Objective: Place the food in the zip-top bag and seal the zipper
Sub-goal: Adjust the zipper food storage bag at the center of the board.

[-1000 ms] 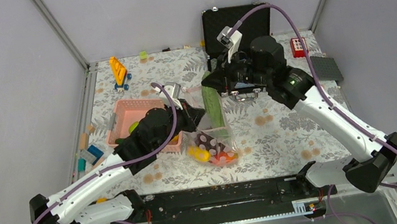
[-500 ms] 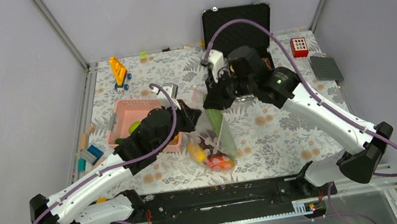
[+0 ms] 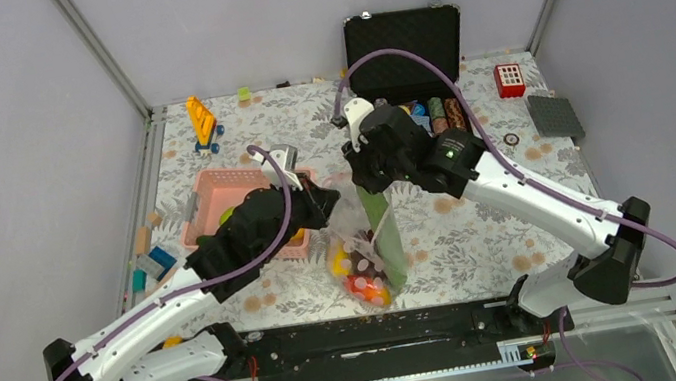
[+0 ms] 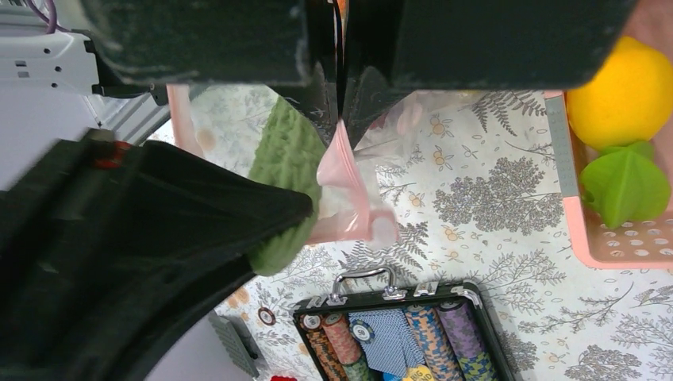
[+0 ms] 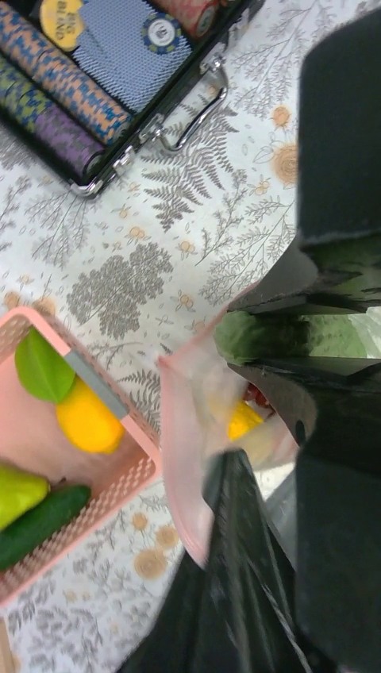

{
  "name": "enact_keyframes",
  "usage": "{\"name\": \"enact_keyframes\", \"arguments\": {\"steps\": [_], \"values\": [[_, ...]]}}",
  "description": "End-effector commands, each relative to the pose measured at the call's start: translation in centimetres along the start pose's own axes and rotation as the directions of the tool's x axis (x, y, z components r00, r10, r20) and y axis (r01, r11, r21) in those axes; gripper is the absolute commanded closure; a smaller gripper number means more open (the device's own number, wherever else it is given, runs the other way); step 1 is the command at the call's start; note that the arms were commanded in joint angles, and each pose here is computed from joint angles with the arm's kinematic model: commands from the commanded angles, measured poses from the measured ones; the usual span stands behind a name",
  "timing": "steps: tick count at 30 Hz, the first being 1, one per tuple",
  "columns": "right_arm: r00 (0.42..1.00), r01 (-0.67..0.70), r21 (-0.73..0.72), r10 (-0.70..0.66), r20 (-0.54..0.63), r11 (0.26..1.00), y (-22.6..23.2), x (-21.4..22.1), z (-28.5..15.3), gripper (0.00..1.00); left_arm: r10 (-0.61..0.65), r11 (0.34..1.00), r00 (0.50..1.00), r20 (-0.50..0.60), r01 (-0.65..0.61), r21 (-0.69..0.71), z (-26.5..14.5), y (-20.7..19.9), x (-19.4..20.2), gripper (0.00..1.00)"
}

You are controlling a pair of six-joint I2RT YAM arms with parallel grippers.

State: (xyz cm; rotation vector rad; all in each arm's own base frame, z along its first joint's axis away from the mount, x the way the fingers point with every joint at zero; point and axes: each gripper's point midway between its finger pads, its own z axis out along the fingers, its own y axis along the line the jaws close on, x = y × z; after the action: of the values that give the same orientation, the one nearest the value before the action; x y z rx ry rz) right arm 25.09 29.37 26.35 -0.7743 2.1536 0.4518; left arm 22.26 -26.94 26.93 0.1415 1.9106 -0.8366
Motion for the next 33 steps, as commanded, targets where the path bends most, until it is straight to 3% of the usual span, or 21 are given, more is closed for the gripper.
{"name": "enact_keyframes", "arguments": {"steps": [1,6,13,15,18,19,20,24,29,33], "values": [[0.983,0.002,0.173,0.030,-0.182,0.985,-2.3,4.6,0.6,0.99,-0.044,0.994,0.986,0.162,0.027,0.108,-1.1,-2.9,-5.2,1.00],[0.982,-0.009,0.149,0.037,-0.187,0.989,-1.5,4.4,1.1,0.84,-0.036,0.993,0.990,0.137,0.020,0.116,-0.2,-3.2,-4.6,1.00],[0.999,-0.039,-0.114,0.035,-0.038,0.993,2.5,2.0,-2.2,0.69,-0.034,0.997,0.993,0.115,0.026,0.076,0.5,-2.5,-3.8,1.00],[1.000,-0.023,-0.206,0.019,-0.023,0.978,3.8,2.1,-3.5,0.57,-0.035,0.997,0.992,0.117,0.027,0.069,0.5,-2.3,-3.8,1.00],[1.000,-0.015,-0.278,0.016,0.001,0.960,4.8,2.3,-5.2,0.27,-0.026,0.996,0.993,0.116,0.016,0.084,0.5,-2.7,-3.9,1.00],[1.000,-0.013,-0.275,0.019,0.018,0.961,4.7,2.1,-5.6,0.11,-0.022,0.996,0.993,0.114,0.012,0.092,0.4,-2.8,-3.9,1.00],[0.999,-0.014,-0.254,0.024,0.037,0.967,4.2,1.9,-5.8,0.03,-0.018,0.995,0.993,0.117,0.006,0.103,0.3,-3.0,-4.0,1.00],[0.990,-0.070,-0.054,0.076,0.117,0.996,0.5,0.9,-6.6,0.00,-0.003,0.988,0.993,0.122,-0.017,0.156,-0.1,-3.6,-3.7,1.00],[0.958,-0.201,0.151,0.161,0.239,0.968,-3.7,0.2,-8.5,0.00,0.029,0.974,0.992,0.123,-0.056,0.219,-0.6,-4.4,-3.5,1.00],[0.933,-0.302,0.211,0.243,0.266,0.929,-6.0,0.9,-8.8,0.00,0.047,0.964,0.992,0.121,-0.076,0.256,-1.0,-4.9,-3.1,1.00]]}}
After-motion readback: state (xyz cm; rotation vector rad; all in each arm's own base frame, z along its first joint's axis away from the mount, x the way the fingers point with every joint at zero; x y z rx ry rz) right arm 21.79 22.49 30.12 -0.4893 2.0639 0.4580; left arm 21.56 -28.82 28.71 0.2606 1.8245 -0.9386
